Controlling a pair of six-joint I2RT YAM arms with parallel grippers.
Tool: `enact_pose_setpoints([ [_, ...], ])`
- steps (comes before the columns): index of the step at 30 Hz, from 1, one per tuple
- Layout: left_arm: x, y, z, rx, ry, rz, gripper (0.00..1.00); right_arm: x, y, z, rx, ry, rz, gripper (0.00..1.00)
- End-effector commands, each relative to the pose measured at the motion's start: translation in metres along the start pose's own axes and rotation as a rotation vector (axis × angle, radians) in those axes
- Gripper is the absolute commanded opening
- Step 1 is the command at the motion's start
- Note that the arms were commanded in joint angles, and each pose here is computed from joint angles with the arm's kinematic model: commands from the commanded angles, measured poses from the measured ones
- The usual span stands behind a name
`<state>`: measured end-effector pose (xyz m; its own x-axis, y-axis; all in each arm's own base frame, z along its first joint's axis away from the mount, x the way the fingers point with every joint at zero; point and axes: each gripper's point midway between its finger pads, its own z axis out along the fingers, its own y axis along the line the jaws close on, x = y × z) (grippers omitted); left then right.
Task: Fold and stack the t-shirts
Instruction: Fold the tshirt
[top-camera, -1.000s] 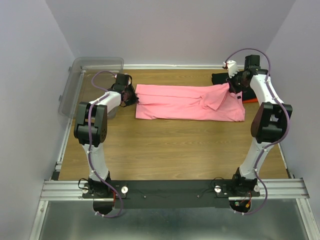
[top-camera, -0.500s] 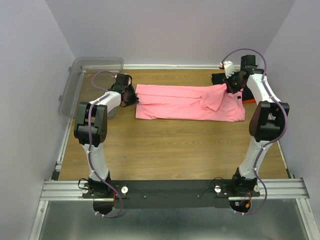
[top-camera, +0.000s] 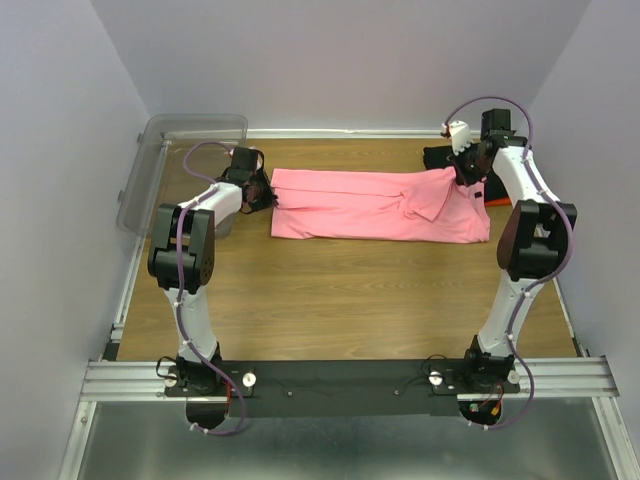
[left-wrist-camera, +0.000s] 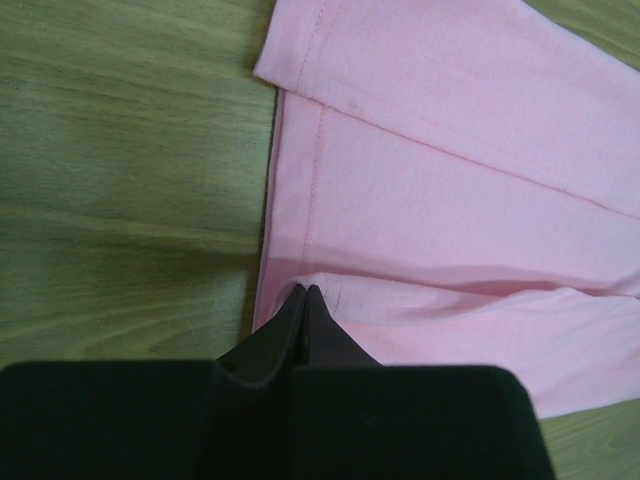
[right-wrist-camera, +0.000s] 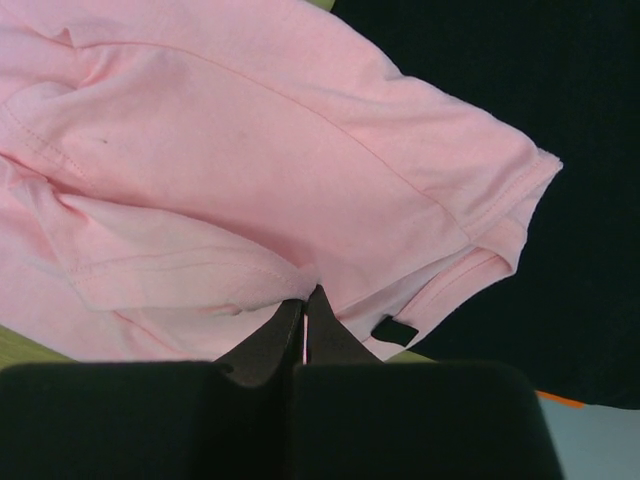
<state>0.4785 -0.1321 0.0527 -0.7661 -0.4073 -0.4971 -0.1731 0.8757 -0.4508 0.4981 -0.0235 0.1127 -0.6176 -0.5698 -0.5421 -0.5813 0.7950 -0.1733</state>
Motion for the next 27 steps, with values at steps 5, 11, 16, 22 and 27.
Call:
enact_pose_setpoints([
  [5, -0.035, -0.033, -0.031, 0.129, -0.122, 0.076, 0.30, -0.014, -0.019, 0.004, 0.094, -0.034, 0.116, 0.23],
  [11, -0.068, -0.058, -0.078, 0.189, -0.254, 0.145, 0.62, -0.032, -0.040, -0.002, 0.216, -0.118, 0.241, 0.41],
  [16, -0.089, -0.078, -0.133, 0.242, -0.385, 0.278, 0.62, -0.046, -0.012, -0.016, 0.093, -0.216, 0.168, 0.41],
  [22, -0.086, -0.068, -0.231, 0.218, -0.637, 0.390, 0.84, 0.003, 0.090, -0.035, -0.269, -0.195, -0.077, 0.45],
  [27, -0.039, -0.045, -0.232, 0.215, -0.567, 0.481, 0.84, 0.044, 0.125, -0.020, -0.325, -0.100, -0.224, 0.50],
])
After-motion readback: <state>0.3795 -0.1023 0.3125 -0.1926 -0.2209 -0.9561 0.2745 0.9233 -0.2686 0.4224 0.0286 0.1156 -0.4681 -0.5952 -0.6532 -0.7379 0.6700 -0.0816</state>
